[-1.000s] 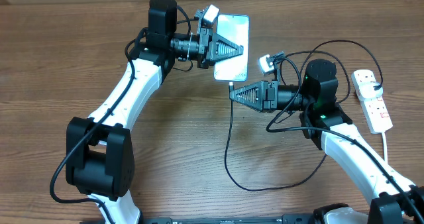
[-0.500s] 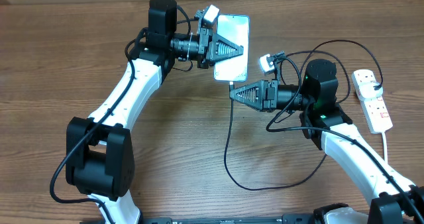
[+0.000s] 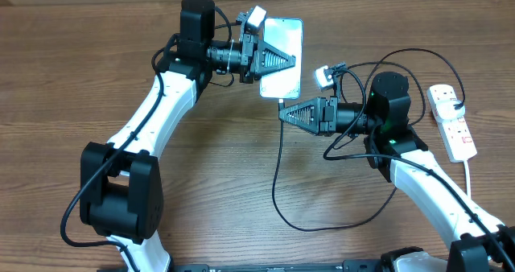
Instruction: Plug charger to phone and switch on socket
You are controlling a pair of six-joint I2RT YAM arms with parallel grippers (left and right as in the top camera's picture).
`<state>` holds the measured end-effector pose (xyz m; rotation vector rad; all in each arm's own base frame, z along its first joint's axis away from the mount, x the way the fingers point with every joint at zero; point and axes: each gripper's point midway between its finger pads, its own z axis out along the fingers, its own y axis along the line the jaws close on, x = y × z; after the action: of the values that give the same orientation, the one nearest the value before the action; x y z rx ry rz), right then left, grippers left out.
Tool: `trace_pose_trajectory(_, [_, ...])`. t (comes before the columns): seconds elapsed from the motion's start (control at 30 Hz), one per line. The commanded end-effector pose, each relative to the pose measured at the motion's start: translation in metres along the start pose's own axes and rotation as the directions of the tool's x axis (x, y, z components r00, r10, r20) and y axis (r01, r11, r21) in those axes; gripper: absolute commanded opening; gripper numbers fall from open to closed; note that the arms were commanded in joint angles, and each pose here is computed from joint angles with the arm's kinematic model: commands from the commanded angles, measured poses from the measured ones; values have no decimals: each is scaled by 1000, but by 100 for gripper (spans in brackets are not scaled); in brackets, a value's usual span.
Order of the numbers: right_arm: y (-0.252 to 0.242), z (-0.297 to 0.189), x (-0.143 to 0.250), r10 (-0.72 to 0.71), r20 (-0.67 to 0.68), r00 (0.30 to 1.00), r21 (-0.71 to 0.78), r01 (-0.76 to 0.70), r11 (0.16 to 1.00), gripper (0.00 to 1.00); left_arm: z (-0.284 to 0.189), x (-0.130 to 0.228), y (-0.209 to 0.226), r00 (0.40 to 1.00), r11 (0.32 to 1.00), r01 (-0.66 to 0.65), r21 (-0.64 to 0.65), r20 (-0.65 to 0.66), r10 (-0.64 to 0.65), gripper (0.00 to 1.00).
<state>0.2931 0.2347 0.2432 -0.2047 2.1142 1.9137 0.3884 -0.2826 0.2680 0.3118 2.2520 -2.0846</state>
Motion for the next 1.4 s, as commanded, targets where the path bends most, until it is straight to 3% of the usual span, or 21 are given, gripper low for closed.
trace_pose_trajectory(0.0, [12,0,-5,-30,10,999,-11,30,999,4,-2,2,-19,996,996,-85,14,-1,85,4])
trace_pose_trajectory(0.63, [13,0,-5,-28,12,1000,-13,28,1000,4,6,4,-18,994,994,-107,5,-3,107,4])
trace_pose_trajectory(1.37, [11,0,-9,-10,32,999,-2,10,1000,4,5,6,-19,999,999,-44,13,-16,45,4])
